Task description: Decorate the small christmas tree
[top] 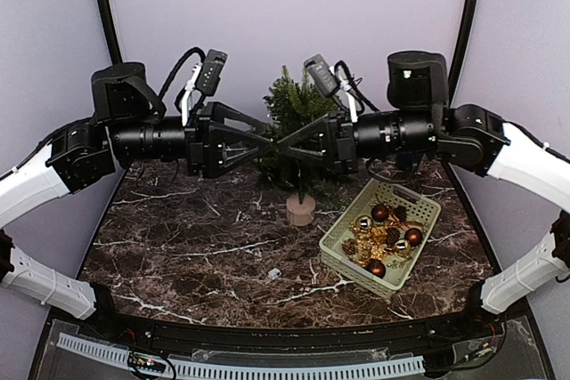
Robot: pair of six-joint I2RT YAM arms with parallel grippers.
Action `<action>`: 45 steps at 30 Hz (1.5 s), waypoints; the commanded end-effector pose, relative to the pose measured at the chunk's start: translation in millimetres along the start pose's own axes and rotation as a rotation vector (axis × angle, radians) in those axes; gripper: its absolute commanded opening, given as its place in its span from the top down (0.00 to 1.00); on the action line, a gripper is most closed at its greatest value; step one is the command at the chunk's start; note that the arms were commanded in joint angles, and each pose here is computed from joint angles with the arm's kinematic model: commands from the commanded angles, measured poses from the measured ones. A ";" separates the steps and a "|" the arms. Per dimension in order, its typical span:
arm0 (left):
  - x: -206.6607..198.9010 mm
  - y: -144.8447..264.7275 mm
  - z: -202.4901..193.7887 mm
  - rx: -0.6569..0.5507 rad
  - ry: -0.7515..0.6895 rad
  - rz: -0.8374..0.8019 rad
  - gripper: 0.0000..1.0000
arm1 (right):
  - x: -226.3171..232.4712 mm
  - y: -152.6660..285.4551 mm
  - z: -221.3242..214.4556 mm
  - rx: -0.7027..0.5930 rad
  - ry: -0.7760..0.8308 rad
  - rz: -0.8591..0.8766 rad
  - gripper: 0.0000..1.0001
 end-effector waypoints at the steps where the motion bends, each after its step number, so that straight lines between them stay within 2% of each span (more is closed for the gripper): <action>1: 1.1 17.6 -17.9 -0.009 -0.009 0.099 0.18 | 28.8 49.4 31.9 -0.241 0.061 -0.032 1.00; 2: 3.6 20.0 -23.7 0.000 -0.007 0.138 0.11 | 31.2 55.9 33.2 -0.260 0.065 -0.038 1.00; 4: 5.8 27.7 -43.1 0.029 0.001 0.200 0.05 | 33.4 65.1 33.3 -0.278 0.067 -0.057 1.00; 7: 6.4 41.4 -76.3 0.071 0.013 0.281 0.02 | 35.2 75.4 33.7 -0.297 0.069 -0.083 1.00; 12: 17.8 48.9 -132.1 0.139 0.052 0.432 0.01 | 33.6 84.5 33.0 -0.330 0.066 -0.120 1.00; 13: 18.7 46.7 -154.6 0.182 0.070 0.436 0.01 | 33.3 85.8 33.1 -0.339 0.064 -0.124 1.00; 18: 18.8 25.7 -220.5 0.233 0.118 0.400 0.08 | 32.3 91.5 32.5 -0.381 0.060 -0.132 1.00; 23: 7.5 -0.1 -250.1 0.245 0.041 0.362 0.10 | 33.0 94.9 32.7 -0.404 0.061 -0.132 1.00; 28: 13.7 -23.1 -280.9 0.332 0.037 0.360 0.09 | 34.8 96.5 33.7 -0.416 0.060 -0.121 1.00; 33: 23.0 -37.9 -299.8 0.368 0.055 0.398 0.10 | 34.6 98.7 32.4 -0.426 0.059 -0.120 1.00; 35: 24.6 -45.2 -301.5 0.354 0.075 0.391 0.14 | 34.0 98.9 32.3 -0.427 0.060 -0.126 1.00; 37: 26.6 -51.2 -303.6 0.345 0.097 0.392 0.23 | 33.6 99.5 32.3 -0.428 0.060 -0.131 1.00; 41: 29.7 -62.5 -309.2 0.344 0.136 0.389 0.49 | 32.8 101.4 32.3 -0.434 0.063 -0.143 1.00; 42: 29.3 -63.9 -309.0 0.338 0.142 0.381 0.59 | 32.6 102.2 32.2 -0.438 0.063 -0.147 1.00; 43: 29.6 -65.4 -308.5 0.325 0.152 0.381 0.65 | 32.0 103.5 32.4 -0.444 0.062 -0.155 1.00; 44: 30.0 -65.8 -307.2 0.315 0.156 0.383 0.76 | 31.4 104.8 32.2 -0.450 0.060 -0.164 1.00; 45: 30.2 -64.9 -306.6 0.311 0.165 0.390 0.82 | 30.5 106.7 32.6 -0.460 0.055 -0.178 1.00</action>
Point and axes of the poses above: each gripper's point midway between its finger pads, its own y axis back along the fingers, its own x axis along the line the jaws close on, z = x × y, the point moved 7 cm from there along y, back along the fingers, and after that the axes turned 12 degrees about -y, right-handed, at the moved point
